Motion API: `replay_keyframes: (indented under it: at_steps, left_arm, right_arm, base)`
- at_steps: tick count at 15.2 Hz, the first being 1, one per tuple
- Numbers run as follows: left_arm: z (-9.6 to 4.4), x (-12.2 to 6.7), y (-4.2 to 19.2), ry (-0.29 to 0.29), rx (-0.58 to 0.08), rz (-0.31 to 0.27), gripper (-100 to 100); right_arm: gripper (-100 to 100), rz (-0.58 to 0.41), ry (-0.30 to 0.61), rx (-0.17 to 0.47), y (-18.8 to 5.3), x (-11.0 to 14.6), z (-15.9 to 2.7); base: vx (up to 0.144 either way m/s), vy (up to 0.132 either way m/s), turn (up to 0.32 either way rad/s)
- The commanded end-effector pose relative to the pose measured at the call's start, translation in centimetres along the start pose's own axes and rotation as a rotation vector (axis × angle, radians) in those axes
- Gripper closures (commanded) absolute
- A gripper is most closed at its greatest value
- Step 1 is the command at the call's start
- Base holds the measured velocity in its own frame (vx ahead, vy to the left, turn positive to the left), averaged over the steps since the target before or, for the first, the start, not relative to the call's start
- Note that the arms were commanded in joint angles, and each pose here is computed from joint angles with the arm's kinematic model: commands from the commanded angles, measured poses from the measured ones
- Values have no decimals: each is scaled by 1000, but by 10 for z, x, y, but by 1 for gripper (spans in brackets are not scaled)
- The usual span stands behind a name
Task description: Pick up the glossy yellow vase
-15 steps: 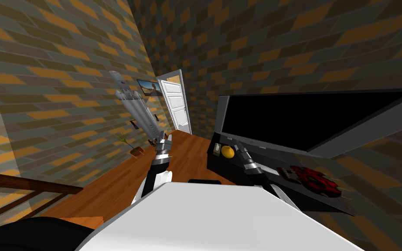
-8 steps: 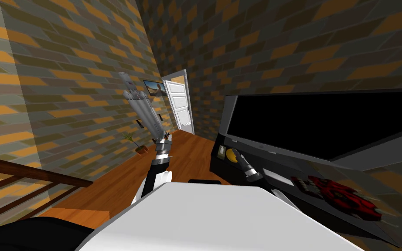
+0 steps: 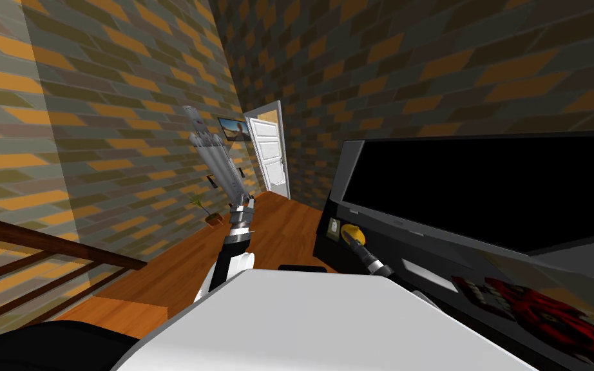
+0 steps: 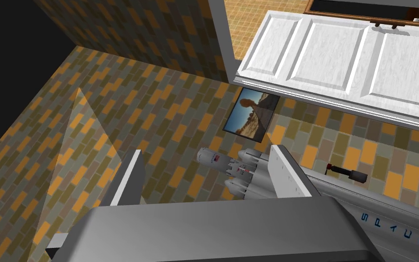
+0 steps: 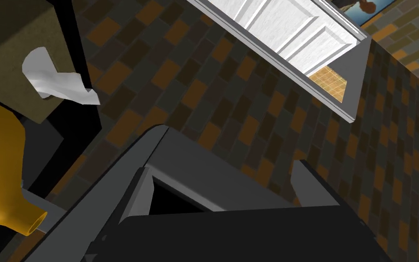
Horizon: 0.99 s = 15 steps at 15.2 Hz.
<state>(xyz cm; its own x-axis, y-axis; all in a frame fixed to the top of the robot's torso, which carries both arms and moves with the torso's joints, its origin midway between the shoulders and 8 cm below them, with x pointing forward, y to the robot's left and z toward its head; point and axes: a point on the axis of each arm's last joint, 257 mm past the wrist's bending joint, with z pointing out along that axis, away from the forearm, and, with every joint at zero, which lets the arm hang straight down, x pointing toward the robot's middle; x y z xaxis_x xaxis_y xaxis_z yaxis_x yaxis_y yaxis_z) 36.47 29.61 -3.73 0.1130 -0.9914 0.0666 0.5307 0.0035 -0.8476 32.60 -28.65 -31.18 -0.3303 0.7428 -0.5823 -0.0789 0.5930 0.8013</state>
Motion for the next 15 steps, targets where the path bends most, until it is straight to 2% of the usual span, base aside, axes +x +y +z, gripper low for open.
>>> replay_keyframes:
  at_steps: [1, 4, 5, 8, 10, 11, 14, 15]
  left_arm:
    - [0, 0, 0, 0, 0, 0, 0]
    - [0, 0, 0, 0, 0, 0, 0]
    - [0, 0, 0, 0, 0, 0, 0]
    - [0, 0, 0, 0, 0, 0, 0]
    - [0, 0, 0, 0, 0, 0, 0]
    - [0, 0, 0, 0, 0, 0, 0]
    - [0, 0, 0, 0, 0, 0, 0]
    - [0, 0, 0, 0, 0, 0, 0]
  right_arm:
    - [-100, -37, 58, 32, -19, 15, -10]
    - [-100, -71, 118, 96, -52, 29, -29]
    - [-100, -71, 119, 100, -54, 29, -29]
    - [-100, -140, 227, 163, -90, 48, -60]
    - [-100, -142, 235, 193, -103, 49, -68]
    - [-100, -178, 288, 217, -117, 55, -84]
    - [-100, -179, 292, 240, -127, 55, -91]
    - [-100, -214, 346, 267, -141, 60, -109]
  base:
    - [33, 44, 91]
    - [67, 55, 131]
    - [66, 43, 21]
    - [84, 62, 104]
    - [85, 74, 83]
    - [68, 57, 98]
    - [47, 36, 48]
    - [50, 36, 94]
